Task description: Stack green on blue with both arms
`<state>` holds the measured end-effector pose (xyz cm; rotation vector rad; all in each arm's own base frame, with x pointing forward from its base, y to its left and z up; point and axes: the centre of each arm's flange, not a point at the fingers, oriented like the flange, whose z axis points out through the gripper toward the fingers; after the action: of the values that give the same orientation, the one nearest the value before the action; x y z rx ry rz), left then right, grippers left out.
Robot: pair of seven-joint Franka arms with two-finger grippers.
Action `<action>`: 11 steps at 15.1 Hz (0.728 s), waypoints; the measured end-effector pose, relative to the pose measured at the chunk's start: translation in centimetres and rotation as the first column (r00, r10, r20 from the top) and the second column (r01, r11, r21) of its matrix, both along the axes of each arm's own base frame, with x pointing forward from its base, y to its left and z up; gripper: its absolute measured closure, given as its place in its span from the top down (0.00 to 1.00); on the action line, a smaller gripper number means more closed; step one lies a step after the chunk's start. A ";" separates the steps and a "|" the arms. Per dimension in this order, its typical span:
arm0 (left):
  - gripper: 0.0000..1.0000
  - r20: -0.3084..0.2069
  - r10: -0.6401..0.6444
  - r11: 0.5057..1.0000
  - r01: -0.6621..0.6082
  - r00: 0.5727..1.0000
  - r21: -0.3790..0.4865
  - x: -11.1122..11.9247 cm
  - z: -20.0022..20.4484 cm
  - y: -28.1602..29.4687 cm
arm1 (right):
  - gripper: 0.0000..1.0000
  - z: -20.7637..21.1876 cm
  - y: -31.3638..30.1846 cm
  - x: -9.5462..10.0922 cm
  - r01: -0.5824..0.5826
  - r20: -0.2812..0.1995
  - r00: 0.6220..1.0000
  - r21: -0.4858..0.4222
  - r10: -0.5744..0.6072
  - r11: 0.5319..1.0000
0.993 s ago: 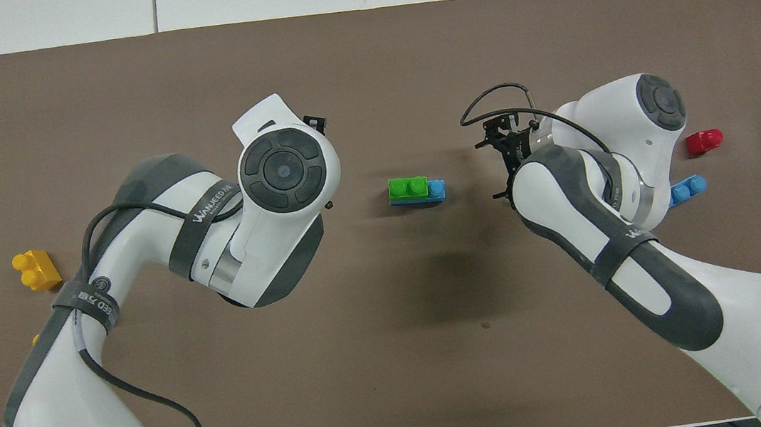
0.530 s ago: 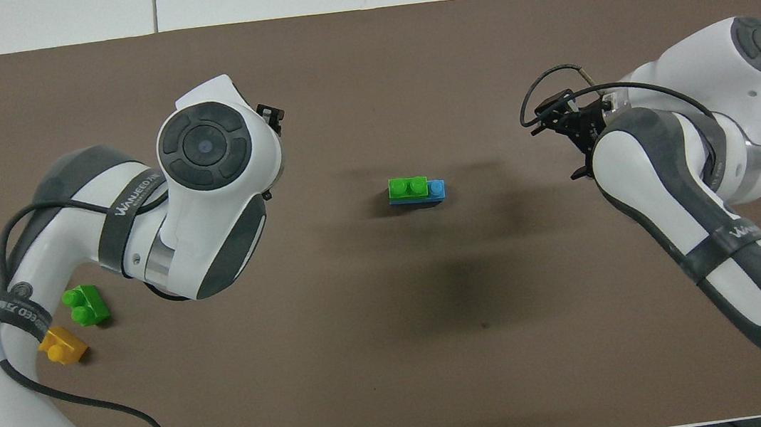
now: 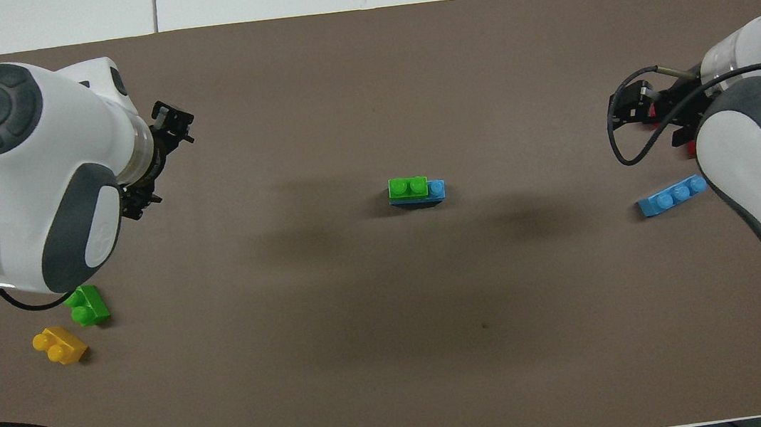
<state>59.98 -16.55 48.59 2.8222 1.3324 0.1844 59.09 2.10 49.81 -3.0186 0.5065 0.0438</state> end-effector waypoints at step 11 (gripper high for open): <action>1.00 -0.092 -0.444 0.894 0.447 0.891 0.014 -1.0 4.3 15.6 | 1.00 13.9 0.0 -7.2 -0.251 0.035 0.967 -0.004 0.251 0.968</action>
<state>59.01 -0.93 52.93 3.0988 0.6546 0.0765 51.94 2.09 63.72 -3.0569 0.1177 0.0055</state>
